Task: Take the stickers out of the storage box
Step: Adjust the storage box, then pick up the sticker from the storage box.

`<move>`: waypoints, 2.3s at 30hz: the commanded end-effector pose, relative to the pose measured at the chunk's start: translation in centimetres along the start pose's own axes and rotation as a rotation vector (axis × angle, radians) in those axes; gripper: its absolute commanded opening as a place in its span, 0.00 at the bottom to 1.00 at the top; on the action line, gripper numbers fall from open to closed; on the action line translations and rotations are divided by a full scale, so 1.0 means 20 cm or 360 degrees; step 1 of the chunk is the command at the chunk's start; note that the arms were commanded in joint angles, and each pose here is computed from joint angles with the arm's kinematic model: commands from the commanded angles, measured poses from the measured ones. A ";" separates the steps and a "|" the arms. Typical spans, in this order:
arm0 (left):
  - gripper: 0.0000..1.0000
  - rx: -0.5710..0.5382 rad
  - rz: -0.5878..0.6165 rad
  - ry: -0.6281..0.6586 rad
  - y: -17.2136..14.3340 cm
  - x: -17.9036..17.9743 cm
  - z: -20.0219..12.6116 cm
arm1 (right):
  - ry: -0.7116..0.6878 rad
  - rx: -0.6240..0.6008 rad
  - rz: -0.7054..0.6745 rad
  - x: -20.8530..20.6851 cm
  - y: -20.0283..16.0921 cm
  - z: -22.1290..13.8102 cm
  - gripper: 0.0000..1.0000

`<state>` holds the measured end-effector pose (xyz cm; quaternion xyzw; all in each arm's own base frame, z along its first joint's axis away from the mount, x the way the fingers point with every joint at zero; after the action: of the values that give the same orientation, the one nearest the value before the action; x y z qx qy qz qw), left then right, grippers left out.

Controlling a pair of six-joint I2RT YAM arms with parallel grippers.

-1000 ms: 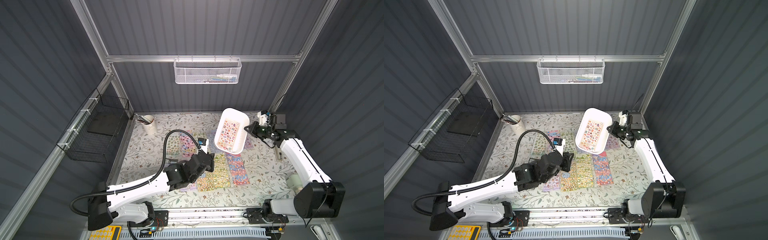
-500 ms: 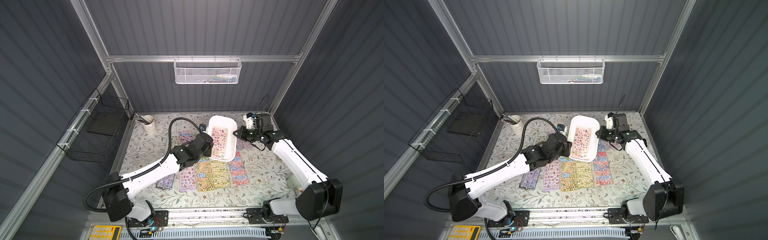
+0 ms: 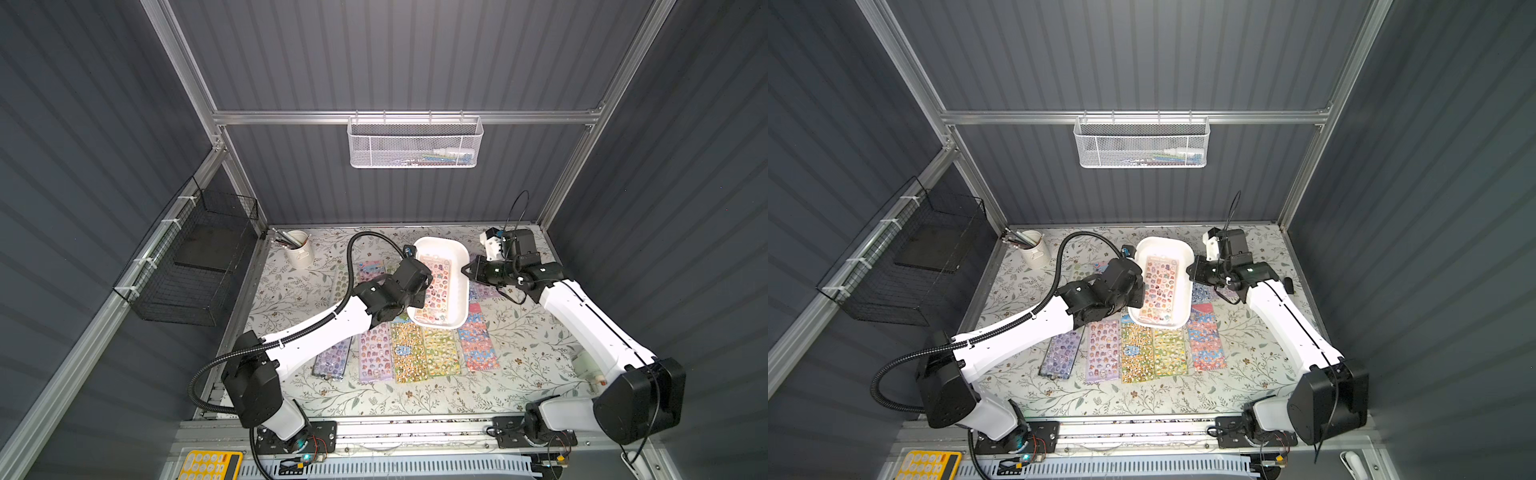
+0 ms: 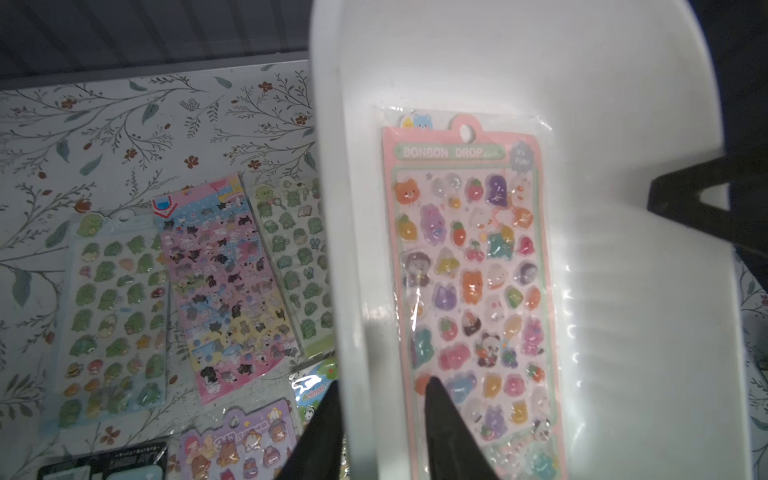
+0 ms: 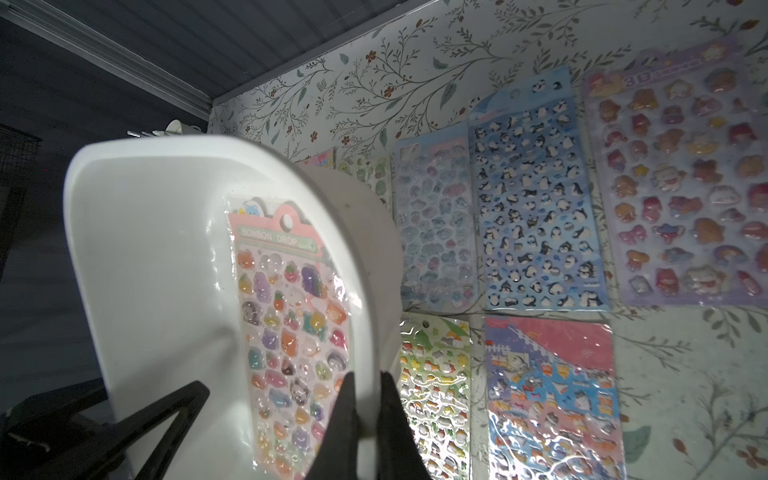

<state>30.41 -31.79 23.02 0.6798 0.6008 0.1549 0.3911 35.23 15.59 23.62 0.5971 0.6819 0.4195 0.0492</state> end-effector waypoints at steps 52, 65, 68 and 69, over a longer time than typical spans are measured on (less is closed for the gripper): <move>0.00 -0.0332 -0.0313 0.0350 0.12 0.20 0.02 | -0.0023 0.0083 -0.0355 0.45 -0.09 0.03 0.22; 0.00 -0.0368 -0.0345 0.0316 0.15 0.21 -0.05 | -0.0272 0.0116 -0.0431 0.39 0.02 0.31 0.14; 0.00 -0.0372 -0.0346 0.0307 0.15 0.21 -0.05 | -0.0326 0.0130 -0.0437 0.36 0.02 0.36 0.15; 0.00 -0.0376 -0.0347 0.0297 0.16 0.21 -0.06 | -0.0336 0.0133 -0.0435 0.36 0.02 0.38 0.16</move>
<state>32.64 -27.74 23.24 0.5674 0.6793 0.2431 0.3969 36.99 25.75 22.11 0.5395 0.7656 0.3263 0.1275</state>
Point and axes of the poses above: each gripper's point midway between its finger pads, its own z axis out along the fingers, its own x axis along the line the jaws close on, y = z × x, the point moved 1 cm from there along -z, back along the fingers, and after that the axes turned 10 degrees about -z, right-handed, at the moved point
